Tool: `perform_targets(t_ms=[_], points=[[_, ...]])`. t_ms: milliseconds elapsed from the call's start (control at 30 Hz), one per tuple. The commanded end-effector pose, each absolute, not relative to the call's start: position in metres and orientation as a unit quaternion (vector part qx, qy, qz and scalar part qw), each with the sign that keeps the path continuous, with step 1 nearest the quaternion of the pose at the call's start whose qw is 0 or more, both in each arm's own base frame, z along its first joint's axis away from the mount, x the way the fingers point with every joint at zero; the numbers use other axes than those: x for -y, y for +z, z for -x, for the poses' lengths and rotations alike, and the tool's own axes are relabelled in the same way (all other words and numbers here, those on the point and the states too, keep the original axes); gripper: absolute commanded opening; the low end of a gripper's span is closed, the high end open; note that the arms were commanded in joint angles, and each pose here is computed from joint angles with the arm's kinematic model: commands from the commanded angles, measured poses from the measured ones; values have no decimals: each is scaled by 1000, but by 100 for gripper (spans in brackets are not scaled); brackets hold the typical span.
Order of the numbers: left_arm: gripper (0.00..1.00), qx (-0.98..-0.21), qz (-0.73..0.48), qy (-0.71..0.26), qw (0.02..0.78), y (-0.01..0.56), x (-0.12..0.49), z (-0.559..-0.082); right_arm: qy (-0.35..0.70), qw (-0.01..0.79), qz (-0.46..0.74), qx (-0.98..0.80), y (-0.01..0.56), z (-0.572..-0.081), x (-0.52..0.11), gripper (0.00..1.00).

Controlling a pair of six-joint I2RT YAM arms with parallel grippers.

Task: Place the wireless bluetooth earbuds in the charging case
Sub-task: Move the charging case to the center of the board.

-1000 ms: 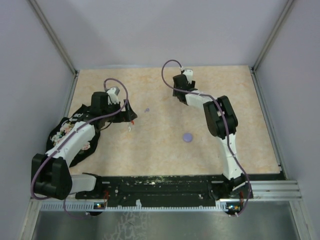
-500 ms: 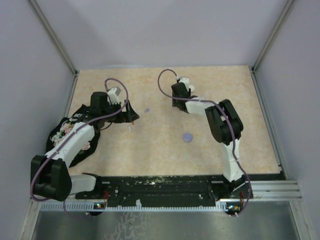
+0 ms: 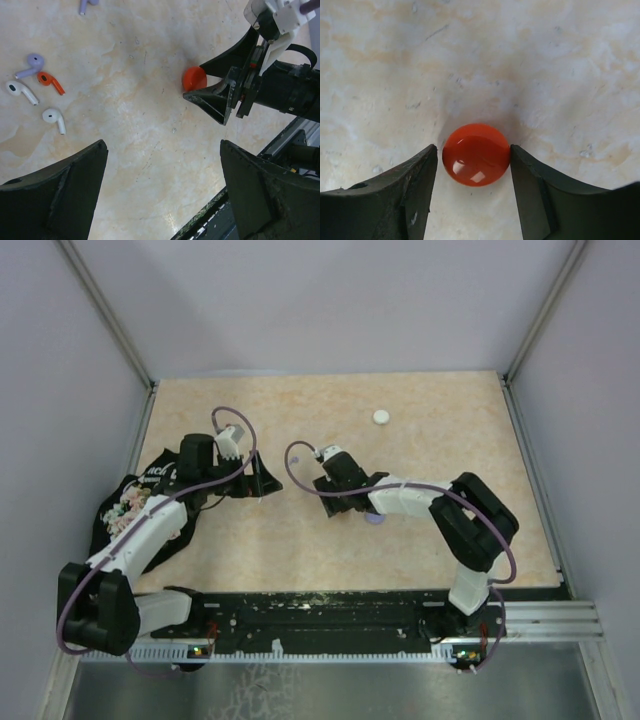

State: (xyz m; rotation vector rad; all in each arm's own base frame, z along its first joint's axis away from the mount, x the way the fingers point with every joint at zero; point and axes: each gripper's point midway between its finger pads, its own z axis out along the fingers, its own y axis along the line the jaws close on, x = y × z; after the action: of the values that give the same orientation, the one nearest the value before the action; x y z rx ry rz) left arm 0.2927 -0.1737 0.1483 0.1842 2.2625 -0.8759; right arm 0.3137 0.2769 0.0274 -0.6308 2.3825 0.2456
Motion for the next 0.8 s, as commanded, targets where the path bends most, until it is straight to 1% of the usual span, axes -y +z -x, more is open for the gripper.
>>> perform_targets(t_ms=[0,133,300,500,767], points=[[97,-864,-74,-360,342,153,180,-280,115,338,241,-903,51,-300,-277,61],[97,-866,-70,-360,339,150,180,-276,105,351,217,-905,58,-298,-266,65],[97,-866,-72,-363,336,151,182,-277,70,355,189,-913,59,-300,-250,66],[97,-865,-74,-371,330,152,185,-278,138,358,228,-895,68,-292,-273,66],[97,-861,-67,-393,316,152,193,-278,134,347,236,-898,50,-297,-281,63]])
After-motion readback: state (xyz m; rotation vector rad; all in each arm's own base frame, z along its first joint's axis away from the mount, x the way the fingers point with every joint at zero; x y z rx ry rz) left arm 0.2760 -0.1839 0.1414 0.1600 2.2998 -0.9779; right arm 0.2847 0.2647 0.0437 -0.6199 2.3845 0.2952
